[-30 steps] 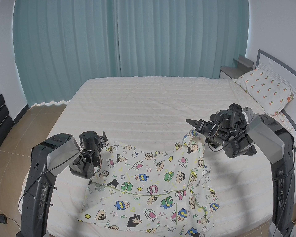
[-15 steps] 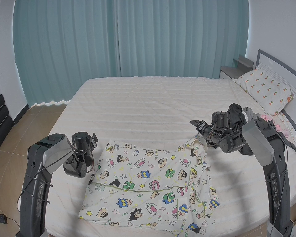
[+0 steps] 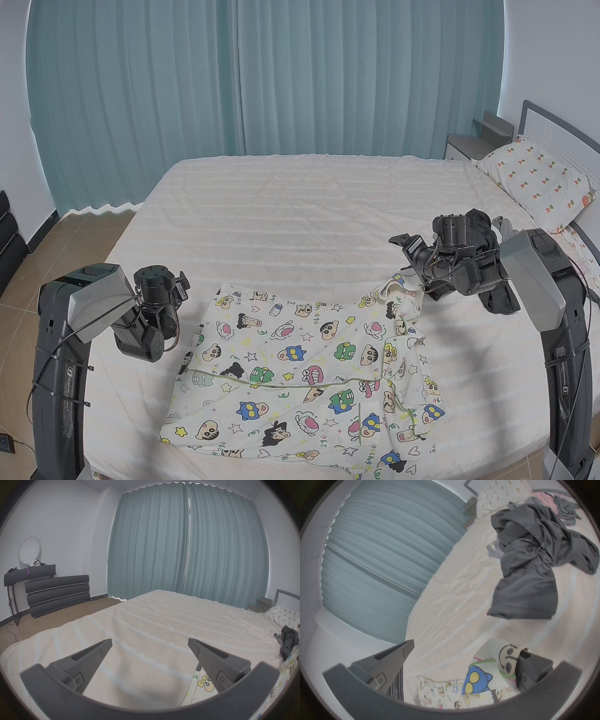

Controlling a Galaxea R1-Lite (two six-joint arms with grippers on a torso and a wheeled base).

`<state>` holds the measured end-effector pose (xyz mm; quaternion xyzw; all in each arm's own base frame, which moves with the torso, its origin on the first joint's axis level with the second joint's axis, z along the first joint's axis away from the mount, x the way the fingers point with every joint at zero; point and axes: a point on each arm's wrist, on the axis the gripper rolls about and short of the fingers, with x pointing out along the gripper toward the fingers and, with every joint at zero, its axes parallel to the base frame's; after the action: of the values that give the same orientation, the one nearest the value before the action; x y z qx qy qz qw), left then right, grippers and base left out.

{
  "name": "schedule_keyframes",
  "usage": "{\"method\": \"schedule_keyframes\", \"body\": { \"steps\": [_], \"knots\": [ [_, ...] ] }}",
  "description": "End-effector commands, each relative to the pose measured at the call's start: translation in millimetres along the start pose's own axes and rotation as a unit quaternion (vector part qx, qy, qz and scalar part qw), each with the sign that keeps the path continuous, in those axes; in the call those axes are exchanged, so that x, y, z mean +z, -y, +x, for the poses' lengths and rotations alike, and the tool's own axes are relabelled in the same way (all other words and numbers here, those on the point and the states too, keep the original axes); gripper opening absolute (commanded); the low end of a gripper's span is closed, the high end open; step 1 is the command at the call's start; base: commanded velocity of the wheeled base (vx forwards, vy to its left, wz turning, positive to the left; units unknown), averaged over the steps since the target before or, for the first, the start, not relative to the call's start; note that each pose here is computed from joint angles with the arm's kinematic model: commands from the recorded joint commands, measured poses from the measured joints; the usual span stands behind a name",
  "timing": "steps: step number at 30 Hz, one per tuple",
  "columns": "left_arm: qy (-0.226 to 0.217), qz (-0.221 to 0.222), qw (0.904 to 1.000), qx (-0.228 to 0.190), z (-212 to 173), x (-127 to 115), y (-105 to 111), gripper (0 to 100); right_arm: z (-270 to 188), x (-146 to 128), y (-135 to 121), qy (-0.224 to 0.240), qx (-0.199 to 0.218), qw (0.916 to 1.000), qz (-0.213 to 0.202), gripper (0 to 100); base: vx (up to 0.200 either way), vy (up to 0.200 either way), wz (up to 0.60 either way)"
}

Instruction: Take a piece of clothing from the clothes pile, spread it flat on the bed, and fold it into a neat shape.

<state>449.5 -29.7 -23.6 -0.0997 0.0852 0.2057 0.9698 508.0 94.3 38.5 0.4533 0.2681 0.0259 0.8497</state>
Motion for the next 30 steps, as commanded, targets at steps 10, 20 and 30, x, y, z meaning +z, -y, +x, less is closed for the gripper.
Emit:
{"method": "schedule_keyframes", "body": {
  "steps": [10,20,30],
  "knots": [
    [0.002,-0.004,1.0,-0.008,-15.2,6.1,-4.6,100,-11.4,31.4,-43.2,-0.005,0.021,0.9912,0.131,100,0.0,0.0,0.0],
    [-0.01,0.002,0.9999,-0.006,-19.7,-0.2,-8.8,100,6.2,4.5,25.6,-0.087,-0.178,0.949,0.245,100,0.0,0.0,0.0],
    [-0.004,-0.025,0.9993,-0.026,-32.3,9.3,-12.9,100,-39.2,22.4,-23.7,-0.134,-0.155,0.9647,0.166,100,0.0,0.0,0.0]
  ]
}}
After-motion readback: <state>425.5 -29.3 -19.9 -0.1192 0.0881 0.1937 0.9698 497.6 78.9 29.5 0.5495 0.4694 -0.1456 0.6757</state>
